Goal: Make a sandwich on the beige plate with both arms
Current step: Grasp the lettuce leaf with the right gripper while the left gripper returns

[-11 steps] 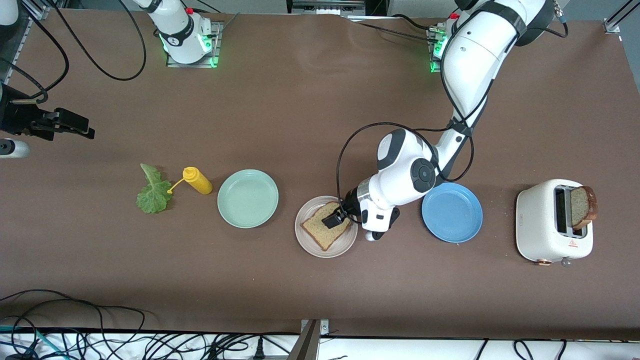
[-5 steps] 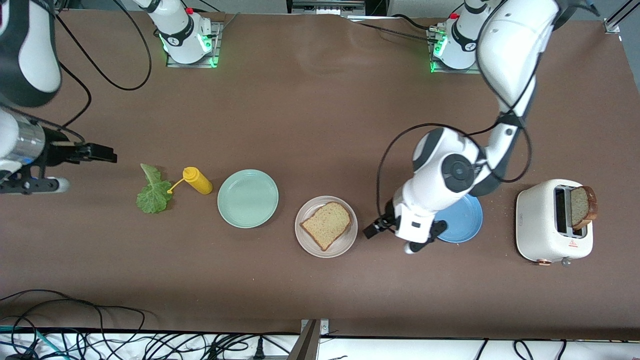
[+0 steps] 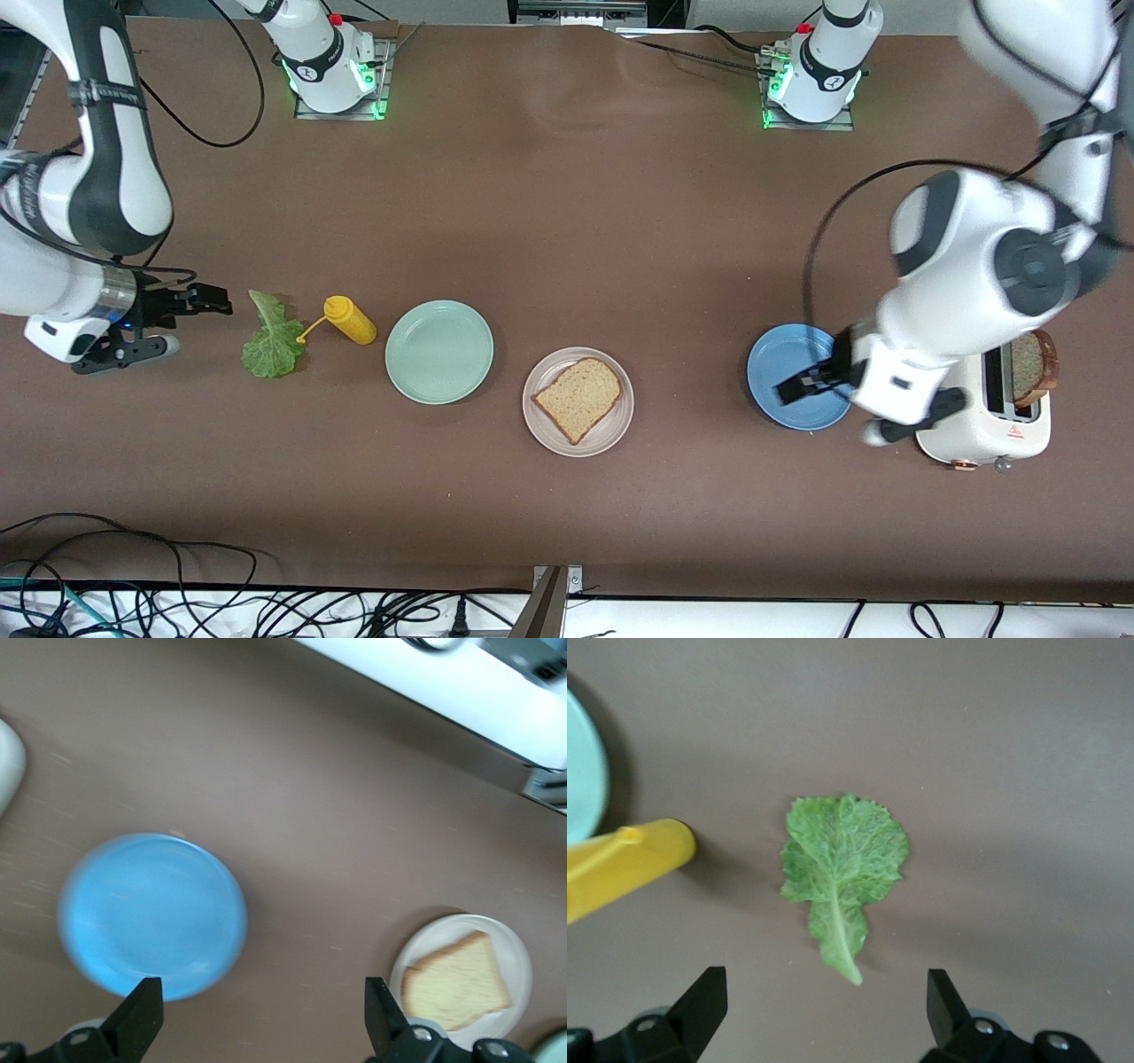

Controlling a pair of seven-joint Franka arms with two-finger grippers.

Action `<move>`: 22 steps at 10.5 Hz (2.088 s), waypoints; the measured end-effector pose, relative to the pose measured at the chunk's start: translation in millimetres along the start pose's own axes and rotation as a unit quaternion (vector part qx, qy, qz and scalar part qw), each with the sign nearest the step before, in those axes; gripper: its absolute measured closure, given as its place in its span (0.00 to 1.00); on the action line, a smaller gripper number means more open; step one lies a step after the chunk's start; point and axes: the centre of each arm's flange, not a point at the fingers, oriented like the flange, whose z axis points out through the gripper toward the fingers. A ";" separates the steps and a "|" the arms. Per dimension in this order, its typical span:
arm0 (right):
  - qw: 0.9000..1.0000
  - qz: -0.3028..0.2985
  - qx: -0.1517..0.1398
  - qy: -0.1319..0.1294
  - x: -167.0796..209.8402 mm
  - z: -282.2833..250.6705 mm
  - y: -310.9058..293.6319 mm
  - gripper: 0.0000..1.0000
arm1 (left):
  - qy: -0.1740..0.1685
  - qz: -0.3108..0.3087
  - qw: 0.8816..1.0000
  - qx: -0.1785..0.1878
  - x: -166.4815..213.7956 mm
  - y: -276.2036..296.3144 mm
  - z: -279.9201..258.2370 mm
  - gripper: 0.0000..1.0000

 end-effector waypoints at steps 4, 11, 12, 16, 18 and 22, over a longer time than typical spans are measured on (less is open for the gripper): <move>0.999 -0.026 0.010 -0.043 -10.0 98.3 13.7 0.00 | 0.008 0.131 0.990 0.053 15.5 -84.0 -68.0 0.01; 0.995 -0.053 0.021 -0.079 -9.2 151.4 14.8 0.58 | -0.005 0.191 0.980 0.056 1.1 -116.4 -117.4 0.00; 0.995 -0.057 0.022 -0.078 -7.8 150.5 13.4 0.70 | -0.009 0.185 0.981 0.055 3.5 -124.1 -116.1 0.00; 0.996 -0.066 0.017 -0.063 8.8 125.6 10.8 0.96 | -0.027 0.182 0.981 0.059 1.5 -129.7 -109.4 0.00; 0.995 -0.068 0.020 -0.064 21.1 92.2 11.7 0.96 | -0.029 0.182 0.981 0.059 0.4 -129.2 -110.0 0.00; 0.996 -0.077 0.020 -0.051 45.7 -0.1 8.2 0.96 | -0.027 0.181 0.981 0.060 -1.0 -131.2 -115.2 0.00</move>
